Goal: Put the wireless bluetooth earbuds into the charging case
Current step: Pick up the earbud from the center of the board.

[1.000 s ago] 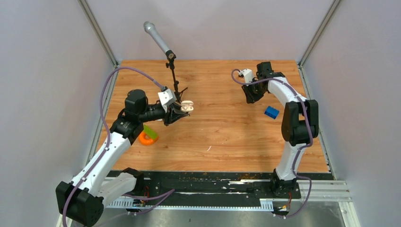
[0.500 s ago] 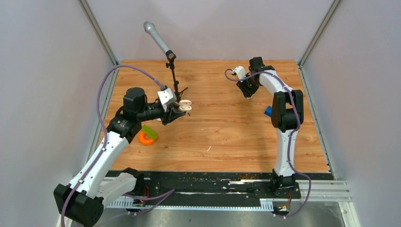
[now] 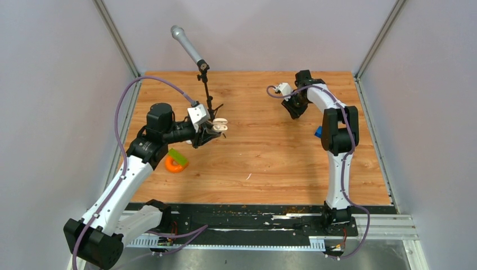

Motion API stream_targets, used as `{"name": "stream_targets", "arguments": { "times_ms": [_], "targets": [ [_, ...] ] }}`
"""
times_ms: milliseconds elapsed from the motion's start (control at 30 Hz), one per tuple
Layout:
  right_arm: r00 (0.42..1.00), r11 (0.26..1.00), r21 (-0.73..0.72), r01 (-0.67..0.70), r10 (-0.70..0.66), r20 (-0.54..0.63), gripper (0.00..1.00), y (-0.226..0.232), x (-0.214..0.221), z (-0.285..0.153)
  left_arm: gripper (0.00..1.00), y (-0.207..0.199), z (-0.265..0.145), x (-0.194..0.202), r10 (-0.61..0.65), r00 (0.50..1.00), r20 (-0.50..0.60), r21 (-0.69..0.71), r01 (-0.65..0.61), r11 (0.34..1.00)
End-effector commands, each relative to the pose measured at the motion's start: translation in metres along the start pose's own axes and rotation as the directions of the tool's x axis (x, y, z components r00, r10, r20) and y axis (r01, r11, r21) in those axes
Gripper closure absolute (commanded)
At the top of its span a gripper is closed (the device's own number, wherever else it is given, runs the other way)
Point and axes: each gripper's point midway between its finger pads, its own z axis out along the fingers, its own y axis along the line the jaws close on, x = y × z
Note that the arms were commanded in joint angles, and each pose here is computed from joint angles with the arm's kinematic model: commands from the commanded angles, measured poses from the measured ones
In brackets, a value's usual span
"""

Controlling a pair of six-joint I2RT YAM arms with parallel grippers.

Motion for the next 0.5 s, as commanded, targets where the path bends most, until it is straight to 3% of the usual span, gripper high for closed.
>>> {"name": "stream_targets", "arguments": {
  "times_ms": [0,167,267,367,467],
  "targets": [
    [0.997,0.998,-0.063,-0.028,0.024,-0.068,0.73,0.013,0.014,0.008,0.93,0.001,-0.002,-0.018,0.052,0.998,0.035,-0.002,-0.052,0.999],
    [0.990,0.975,-0.193,-0.106,0.087,-0.109,0.83,0.046,0.022,-0.002,0.93,0.000,-0.002,-0.015,0.053,0.998,0.035,-0.002,-0.053,0.999],
    [0.983,0.929,-0.321,-0.185,0.179,-0.050,0.90,0.078,0.002,-0.027,0.93,0.000,-0.003,-0.015,0.051,0.998,0.035,-0.001,-0.051,0.999],
    [0.952,0.814,-0.518,-0.263,0.308,0.000,0.93,0.127,-0.024,-0.061,0.93,-0.001,-0.003,-0.014,0.053,0.998,0.033,0.000,-0.053,0.999],
    [0.903,0.637,-0.688,-0.347,0.424,-0.062,0.94,0.181,-0.029,-0.086,0.93,0.000,-0.002,-0.013,0.052,0.998,0.031,0.002,-0.052,0.999]
  ]
}}
